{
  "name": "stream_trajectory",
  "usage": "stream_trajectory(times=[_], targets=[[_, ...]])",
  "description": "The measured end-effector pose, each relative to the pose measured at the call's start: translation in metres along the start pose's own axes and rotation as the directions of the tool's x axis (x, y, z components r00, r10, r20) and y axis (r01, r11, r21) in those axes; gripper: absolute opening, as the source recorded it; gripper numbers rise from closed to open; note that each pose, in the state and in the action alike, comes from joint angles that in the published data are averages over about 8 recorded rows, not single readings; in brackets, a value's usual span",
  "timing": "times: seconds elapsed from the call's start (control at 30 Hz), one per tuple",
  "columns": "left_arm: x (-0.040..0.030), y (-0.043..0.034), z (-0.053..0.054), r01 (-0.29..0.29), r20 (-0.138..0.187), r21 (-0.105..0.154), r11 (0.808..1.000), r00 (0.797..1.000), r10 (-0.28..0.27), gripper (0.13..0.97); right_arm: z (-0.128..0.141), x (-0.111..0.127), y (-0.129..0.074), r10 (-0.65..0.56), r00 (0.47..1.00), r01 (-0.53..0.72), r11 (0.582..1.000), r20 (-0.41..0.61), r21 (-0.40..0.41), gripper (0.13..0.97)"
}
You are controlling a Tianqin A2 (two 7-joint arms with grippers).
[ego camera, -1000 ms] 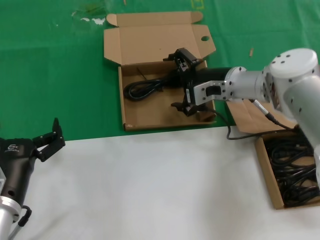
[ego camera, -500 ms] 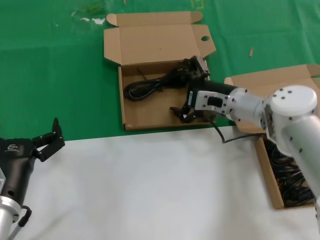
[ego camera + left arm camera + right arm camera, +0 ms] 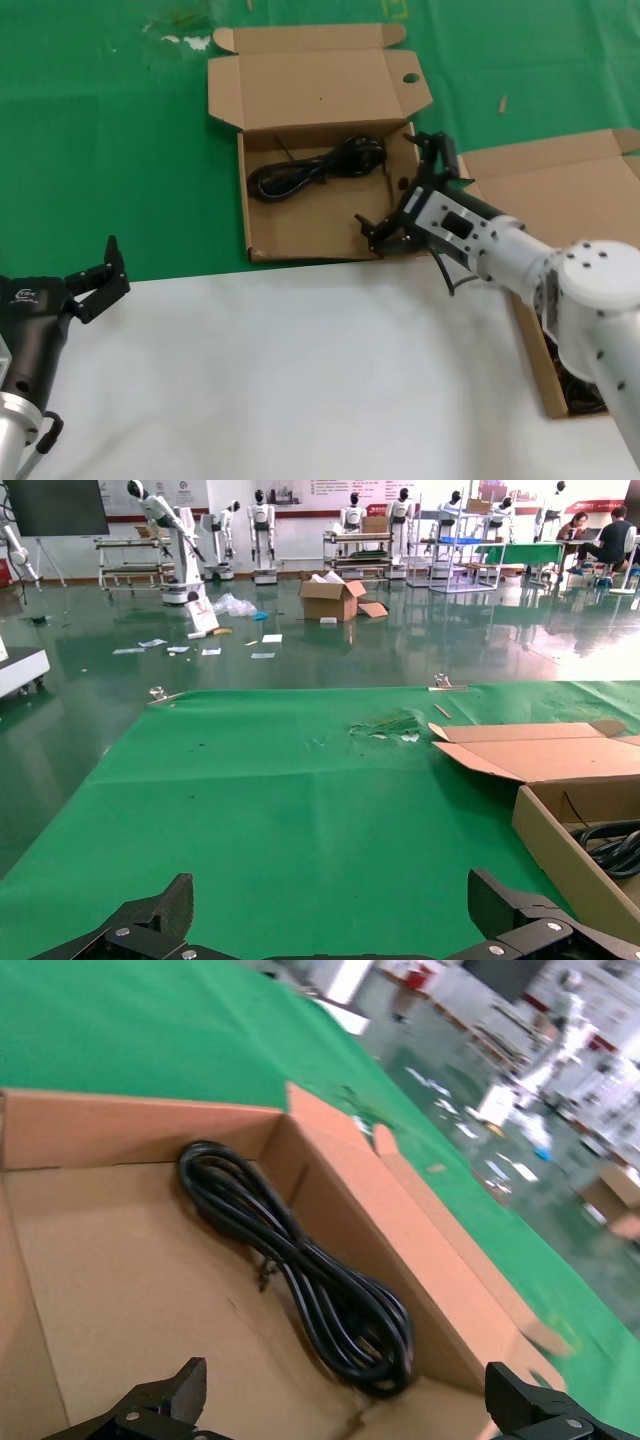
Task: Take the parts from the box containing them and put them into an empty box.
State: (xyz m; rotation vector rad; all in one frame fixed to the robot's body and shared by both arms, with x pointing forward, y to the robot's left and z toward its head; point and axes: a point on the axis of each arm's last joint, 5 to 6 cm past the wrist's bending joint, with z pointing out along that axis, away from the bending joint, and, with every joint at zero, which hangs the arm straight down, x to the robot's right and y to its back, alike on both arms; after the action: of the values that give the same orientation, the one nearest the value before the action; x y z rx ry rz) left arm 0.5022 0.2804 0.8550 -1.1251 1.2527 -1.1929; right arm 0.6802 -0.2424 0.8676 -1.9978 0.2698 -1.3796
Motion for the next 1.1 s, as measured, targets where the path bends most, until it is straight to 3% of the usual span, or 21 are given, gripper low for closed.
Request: stream_trajectory(times=[0.27, 0.53, 1.1], targets=[[0.0, 0.0, 0.0, 0.0, 0.0, 0.0, 1.0, 1.0, 0.0, 0.966, -0.026, -0.018, 0.007, 0.168, 0.981, -0.17, 0.985, -0.093, -0.008, 0.966], [0.0, 0.0, 0.0, 0.0, 0.0, 0.0, 1.0, 1.0, 0.0, 0.966, -0.057, -0.033, 0.011, 0.327, 0.926, -0.332, 0.943, -0.187, 0.008, 0.966], [0.0, 0.0, 0.0, 0.0, 0.0, 0.0, 1.0, 1.0, 0.0, 0.966, -0.132, -0.056, 0.008, 0.61, 0.709, -0.613, 0.781, -0.353, 0.119, 0.966]])
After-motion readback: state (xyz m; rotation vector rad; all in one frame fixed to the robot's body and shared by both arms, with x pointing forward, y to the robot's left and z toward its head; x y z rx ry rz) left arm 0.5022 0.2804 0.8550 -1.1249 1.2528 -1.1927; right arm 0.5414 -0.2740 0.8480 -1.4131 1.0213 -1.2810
